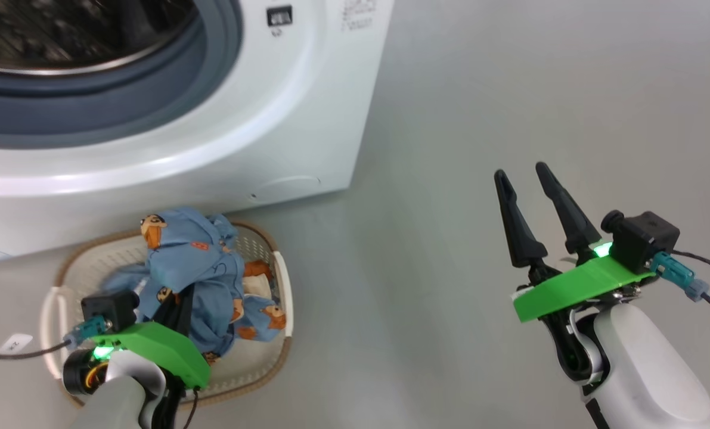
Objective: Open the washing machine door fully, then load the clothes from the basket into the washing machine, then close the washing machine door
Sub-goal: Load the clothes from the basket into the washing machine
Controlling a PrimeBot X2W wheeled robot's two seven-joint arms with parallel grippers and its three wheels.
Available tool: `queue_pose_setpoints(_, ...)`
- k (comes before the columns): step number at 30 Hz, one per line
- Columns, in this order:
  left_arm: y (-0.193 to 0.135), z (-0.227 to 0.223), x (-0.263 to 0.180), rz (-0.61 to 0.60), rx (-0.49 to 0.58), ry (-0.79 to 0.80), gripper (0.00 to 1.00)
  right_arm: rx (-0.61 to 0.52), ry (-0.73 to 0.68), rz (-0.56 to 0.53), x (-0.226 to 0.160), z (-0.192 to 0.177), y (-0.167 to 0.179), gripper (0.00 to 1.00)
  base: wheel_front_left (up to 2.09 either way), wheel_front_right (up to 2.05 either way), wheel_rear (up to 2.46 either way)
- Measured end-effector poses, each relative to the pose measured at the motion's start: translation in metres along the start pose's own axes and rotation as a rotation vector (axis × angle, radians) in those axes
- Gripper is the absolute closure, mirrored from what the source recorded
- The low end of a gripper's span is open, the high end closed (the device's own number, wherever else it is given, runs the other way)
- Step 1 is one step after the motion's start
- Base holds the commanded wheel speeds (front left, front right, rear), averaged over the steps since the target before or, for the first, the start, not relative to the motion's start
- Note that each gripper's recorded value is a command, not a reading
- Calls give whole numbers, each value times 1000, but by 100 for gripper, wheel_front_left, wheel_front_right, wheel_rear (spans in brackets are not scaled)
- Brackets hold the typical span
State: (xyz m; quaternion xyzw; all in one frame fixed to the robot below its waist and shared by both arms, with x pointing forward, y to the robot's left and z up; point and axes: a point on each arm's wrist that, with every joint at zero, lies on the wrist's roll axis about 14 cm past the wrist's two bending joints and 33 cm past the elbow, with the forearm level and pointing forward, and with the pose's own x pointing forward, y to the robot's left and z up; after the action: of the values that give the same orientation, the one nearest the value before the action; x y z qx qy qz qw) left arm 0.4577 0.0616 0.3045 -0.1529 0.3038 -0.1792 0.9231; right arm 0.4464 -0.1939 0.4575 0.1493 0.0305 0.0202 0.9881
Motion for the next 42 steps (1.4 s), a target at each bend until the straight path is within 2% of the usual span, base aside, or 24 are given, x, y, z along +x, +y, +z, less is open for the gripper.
queue_pose_setpoints(14, -16, 95, -73, -12, -38, -372, 100, 13, -49, 52, -26, 22, 19, 0, 0, 0, 0)
queue_pose_setpoints(26, -27, 152, -144, 35, 50, -641, 100, -5, -86, 97, -42, 39, 31, 0, 0, 0, 0)
queue_pose_setpoints(31, -41, 158, -160, 20, 67, -694, 100, -18, -95, 101, -47, 43, 30, 0, 0, 0, 0)
queue_pose_setpoints(42, -43, 155, -168, 23, 72, -704, 100, -26, -99, 100, -53, 45, 29, 0, 0, 0, 0)
